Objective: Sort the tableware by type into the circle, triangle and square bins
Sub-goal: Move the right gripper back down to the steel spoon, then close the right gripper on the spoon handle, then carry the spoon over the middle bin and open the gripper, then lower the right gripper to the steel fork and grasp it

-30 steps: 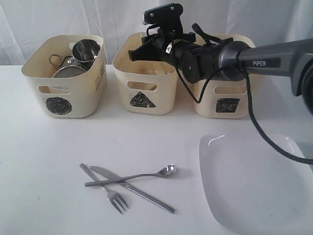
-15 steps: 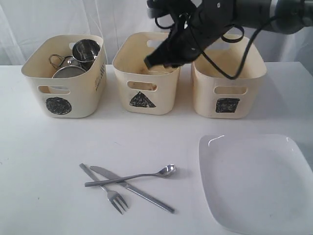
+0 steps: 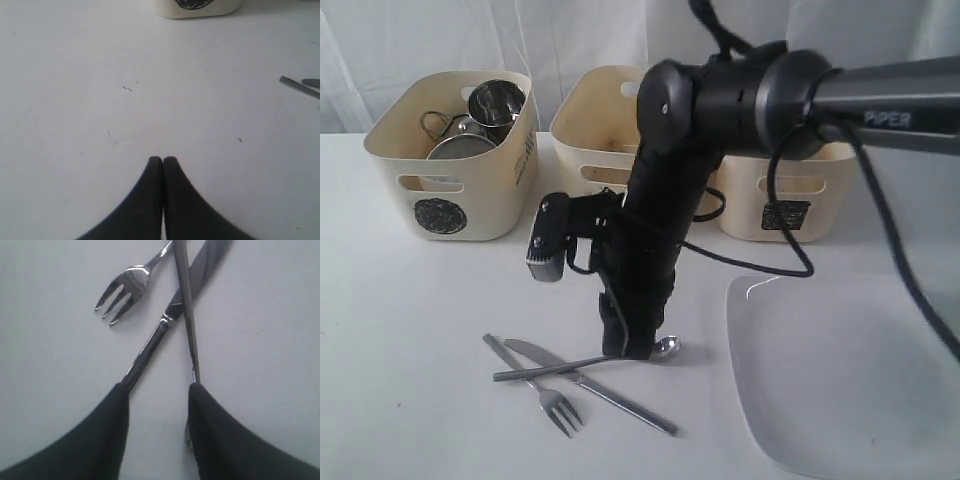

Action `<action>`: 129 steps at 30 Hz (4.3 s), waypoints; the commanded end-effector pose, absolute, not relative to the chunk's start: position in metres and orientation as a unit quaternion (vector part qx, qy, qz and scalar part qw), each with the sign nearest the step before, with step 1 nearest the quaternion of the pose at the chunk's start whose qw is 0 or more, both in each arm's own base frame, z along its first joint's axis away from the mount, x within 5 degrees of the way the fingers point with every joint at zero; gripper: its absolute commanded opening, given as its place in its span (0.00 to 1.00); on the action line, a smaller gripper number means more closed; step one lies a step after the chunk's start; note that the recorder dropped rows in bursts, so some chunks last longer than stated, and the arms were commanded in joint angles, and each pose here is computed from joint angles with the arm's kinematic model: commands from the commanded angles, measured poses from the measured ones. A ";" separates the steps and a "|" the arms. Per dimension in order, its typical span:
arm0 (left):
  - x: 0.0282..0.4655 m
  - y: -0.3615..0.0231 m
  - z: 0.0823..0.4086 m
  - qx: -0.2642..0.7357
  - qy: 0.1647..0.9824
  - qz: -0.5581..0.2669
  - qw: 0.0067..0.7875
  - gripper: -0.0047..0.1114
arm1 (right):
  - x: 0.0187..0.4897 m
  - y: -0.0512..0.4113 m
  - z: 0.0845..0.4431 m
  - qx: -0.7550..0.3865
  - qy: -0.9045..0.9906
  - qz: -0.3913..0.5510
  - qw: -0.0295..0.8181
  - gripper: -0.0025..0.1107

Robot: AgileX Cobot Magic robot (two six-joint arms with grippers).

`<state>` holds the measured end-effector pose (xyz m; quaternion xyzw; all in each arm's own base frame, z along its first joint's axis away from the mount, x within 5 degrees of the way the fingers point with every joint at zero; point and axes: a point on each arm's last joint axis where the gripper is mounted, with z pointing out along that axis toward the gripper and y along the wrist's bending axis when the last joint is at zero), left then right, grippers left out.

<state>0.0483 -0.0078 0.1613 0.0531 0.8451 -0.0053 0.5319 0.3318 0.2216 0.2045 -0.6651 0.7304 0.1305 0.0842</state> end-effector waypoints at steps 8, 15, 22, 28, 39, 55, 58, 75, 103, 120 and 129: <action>0.048 -0.008 0.158 0.051 0.849 -0.009 0.525 0.04 | 0.349 0.230 0.149 -0.696 0.705 0.106 0.088 0.40; 0.048 -0.008 0.158 0.051 0.849 -0.009 0.525 0.04 | 0.357 0.233 0.135 -0.696 0.703 0.092 0.111 0.40; 0.048 -0.008 0.158 0.051 0.849 -0.009 0.525 0.04 | 0.354 0.232 0.118 -0.701 0.701 0.104 0.075 0.31; 0.048 -0.008 0.158 0.051 0.849 -0.009 0.525 0.04 | 0.353 0.231 0.117 -0.701 0.701 0.106 0.071 0.02; 0.048 -0.008 0.158 0.051 0.849 -0.009 0.525 0.04 | 0.361 0.235 0.206 -0.698 0.683 0.064 0.207 0.02; 0.048 -0.008 0.158 0.051 0.849 -0.009 0.525 0.04 | 0.409 0.206 0.301 -0.406 0.750 0.015 0.522 0.02; 0.048 -0.008 0.158 0.051 0.849 -0.009 0.525 0.04 | 0.426 0.190 0.297 -0.332 0.764 0.024 0.552 0.02; 0.048 -0.008 0.158 0.051 0.849 -0.009 0.525 0.04 | 0.488 0.168 0.223 -0.134 0.684 0.010 0.717 0.04; 0.048 -0.008 0.158 0.051 0.849 -0.009 0.525 0.04 | 0.394 0.186 0.278 -0.258 0.895 0.134 0.338 0.04; 0.048 -0.008 0.158 0.051 0.849 -0.009 0.525 0.04 | 0.291 0.303 0.196 -0.510 0.851 0.100 0.081 0.29; 0.048 -0.008 0.158 0.051 0.849 -0.009 0.525 0.04 | 0.295 0.306 0.155 -0.495 0.864 0.086 0.029 0.42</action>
